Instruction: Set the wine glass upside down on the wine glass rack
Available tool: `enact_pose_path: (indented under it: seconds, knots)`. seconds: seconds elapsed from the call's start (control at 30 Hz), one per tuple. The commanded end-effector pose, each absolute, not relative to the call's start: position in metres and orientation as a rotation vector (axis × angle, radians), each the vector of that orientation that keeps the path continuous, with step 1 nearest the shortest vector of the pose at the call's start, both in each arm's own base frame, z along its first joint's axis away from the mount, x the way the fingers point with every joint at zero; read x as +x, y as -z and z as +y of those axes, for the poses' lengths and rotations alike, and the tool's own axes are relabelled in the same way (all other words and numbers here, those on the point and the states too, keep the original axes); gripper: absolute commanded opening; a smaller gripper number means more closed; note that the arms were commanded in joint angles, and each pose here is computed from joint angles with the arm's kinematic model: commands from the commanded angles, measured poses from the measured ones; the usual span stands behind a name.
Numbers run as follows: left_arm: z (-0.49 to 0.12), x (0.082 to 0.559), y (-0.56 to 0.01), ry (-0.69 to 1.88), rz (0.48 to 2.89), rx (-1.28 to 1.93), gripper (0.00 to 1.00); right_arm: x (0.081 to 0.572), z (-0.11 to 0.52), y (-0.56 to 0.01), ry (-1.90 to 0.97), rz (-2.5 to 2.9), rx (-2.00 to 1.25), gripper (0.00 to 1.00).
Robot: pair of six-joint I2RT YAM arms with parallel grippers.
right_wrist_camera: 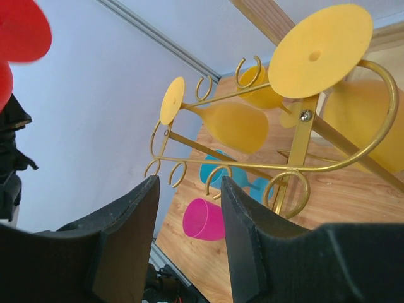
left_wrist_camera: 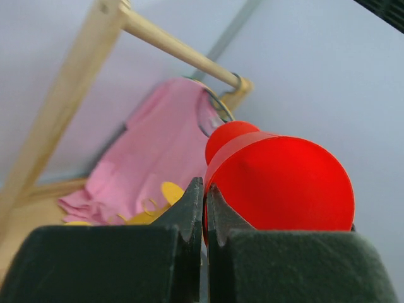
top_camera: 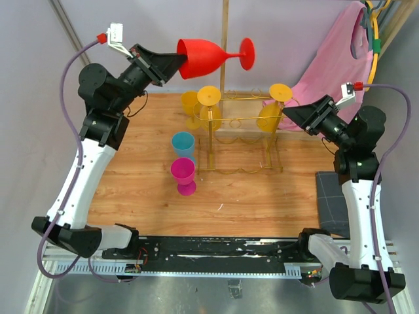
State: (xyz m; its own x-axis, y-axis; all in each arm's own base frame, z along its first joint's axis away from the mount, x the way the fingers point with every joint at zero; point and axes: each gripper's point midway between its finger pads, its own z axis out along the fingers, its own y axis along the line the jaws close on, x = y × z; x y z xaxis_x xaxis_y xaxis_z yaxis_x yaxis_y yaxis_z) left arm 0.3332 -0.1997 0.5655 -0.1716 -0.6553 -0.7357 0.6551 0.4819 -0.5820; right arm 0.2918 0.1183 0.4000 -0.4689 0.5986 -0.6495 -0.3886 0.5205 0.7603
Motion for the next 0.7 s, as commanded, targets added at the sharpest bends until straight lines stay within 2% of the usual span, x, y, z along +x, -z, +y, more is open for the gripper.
enact_pose_path:
  seconds: [0.0, 0.3, 0.67]
  knots:
    - [-0.239, 0.283, -0.576, 1.531, 1.252, 0.278, 0.00, 0.284, 0.127, -0.429, -1.165, 1.625, 0.048, 0.45]
    - [-0.235, 0.249, -0.578, 1.939, 1.103, 0.358, 0.00, 0.279, 0.145, -0.466, -1.331, 1.502, -0.102, 0.45]
    - [-0.223, 0.234, -0.575, 2.227, 0.944, 0.428, 0.00, 0.238, 0.184, -0.545, -1.678, 1.183, -0.393, 0.47]
